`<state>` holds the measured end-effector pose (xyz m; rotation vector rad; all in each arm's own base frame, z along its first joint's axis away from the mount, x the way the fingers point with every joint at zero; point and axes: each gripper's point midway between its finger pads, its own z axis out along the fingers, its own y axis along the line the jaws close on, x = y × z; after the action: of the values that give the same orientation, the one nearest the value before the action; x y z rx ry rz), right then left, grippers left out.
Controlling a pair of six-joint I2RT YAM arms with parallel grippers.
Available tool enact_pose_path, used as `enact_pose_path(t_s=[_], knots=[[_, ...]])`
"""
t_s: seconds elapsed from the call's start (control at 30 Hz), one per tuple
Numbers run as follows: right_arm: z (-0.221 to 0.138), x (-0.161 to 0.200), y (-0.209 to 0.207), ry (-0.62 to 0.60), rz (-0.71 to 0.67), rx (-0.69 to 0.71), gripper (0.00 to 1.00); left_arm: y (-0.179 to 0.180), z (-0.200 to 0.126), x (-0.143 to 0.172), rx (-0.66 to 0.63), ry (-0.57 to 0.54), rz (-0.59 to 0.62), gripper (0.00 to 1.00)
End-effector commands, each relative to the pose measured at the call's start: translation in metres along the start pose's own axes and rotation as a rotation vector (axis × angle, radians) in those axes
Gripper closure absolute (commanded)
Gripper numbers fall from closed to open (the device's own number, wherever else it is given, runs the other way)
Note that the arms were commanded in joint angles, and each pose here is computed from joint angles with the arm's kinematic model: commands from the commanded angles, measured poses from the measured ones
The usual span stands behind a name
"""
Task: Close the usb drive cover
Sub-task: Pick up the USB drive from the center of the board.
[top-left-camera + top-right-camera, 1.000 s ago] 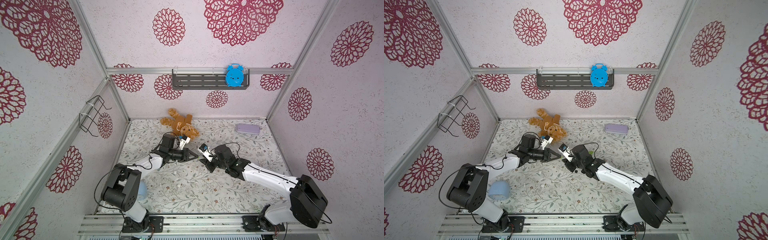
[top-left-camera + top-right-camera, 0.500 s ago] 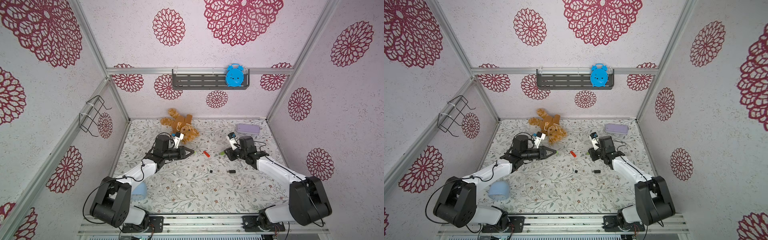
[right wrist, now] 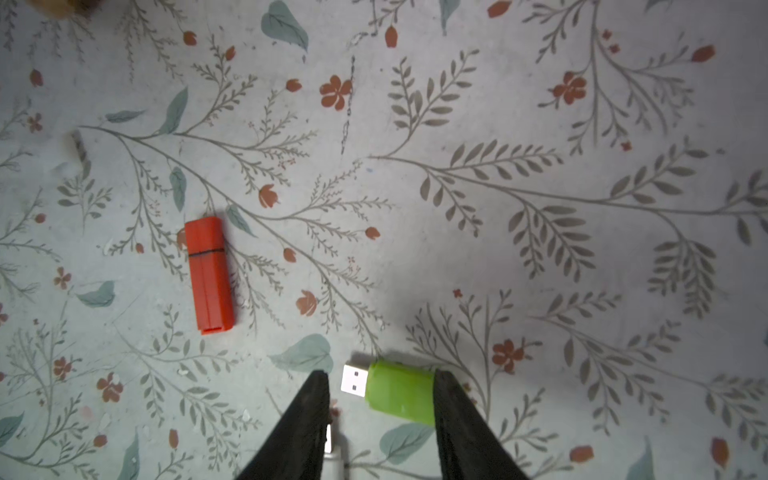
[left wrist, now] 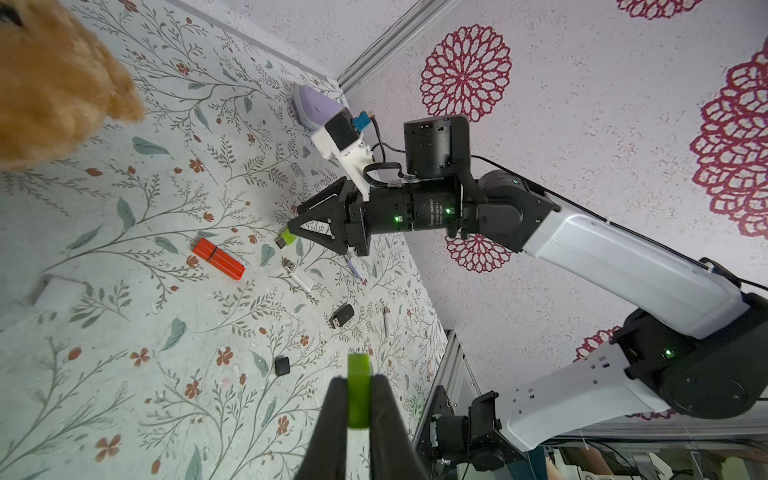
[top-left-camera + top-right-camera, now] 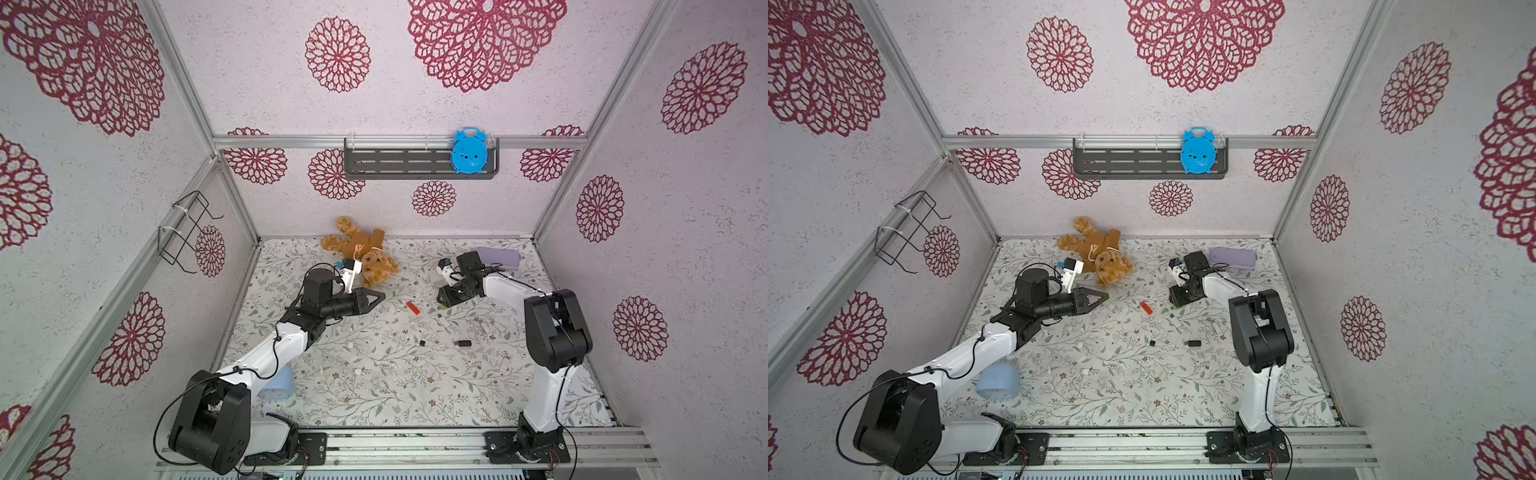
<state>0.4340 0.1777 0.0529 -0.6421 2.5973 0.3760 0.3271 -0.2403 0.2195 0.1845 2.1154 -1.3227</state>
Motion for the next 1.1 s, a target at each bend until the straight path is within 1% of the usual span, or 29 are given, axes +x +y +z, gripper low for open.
enact_pose_path(t_s=[0.0,0.07,0.2,0.43,0.6,0.77,0.87,0.97,1.07], knots=[[0.0,0.002,-0.001,0.059,-0.011,-0.01,0.53,0.0,-0.007,-0.003,-0.028,-0.022,0.031,0.91],[0.006,0.004,-0.002,0.103,-0.018,-0.017,0.54,0.0,-0.008,-0.004,-0.031,-0.027,0.037,0.91],[0.01,0.011,0.0,0.136,-0.019,-0.038,0.53,0.001,-0.008,-0.002,-0.029,-0.018,0.035,0.91],[0.002,0.03,0.006,0.185,-0.038,-0.048,0.52,0.003,-0.005,0.001,-0.025,-0.006,0.029,0.9],[-0.004,0.042,0.004,0.198,-0.058,-0.012,0.53,0.004,-0.003,0.002,-0.022,0.0,0.027,0.9],[0.002,0.047,-0.007,0.228,-0.088,0.099,0.6,0.004,-0.001,0.002,-0.013,0.002,0.023,0.9],[0.009,0.049,-0.008,0.263,-0.129,0.146,0.61,0.004,-0.001,0.001,-0.012,0.0,0.026,0.9],[0.013,0.051,-0.009,0.3,-0.139,0.168,0.64,0.004,-0.001,0.002,-0.012,0.005,0.021,0.9],[0.015,0.055,-0.005,0.342,-0.134,0.156,0.68,0.004,-0.002,0.003,-0.016,0.006,0.021,0.9]])
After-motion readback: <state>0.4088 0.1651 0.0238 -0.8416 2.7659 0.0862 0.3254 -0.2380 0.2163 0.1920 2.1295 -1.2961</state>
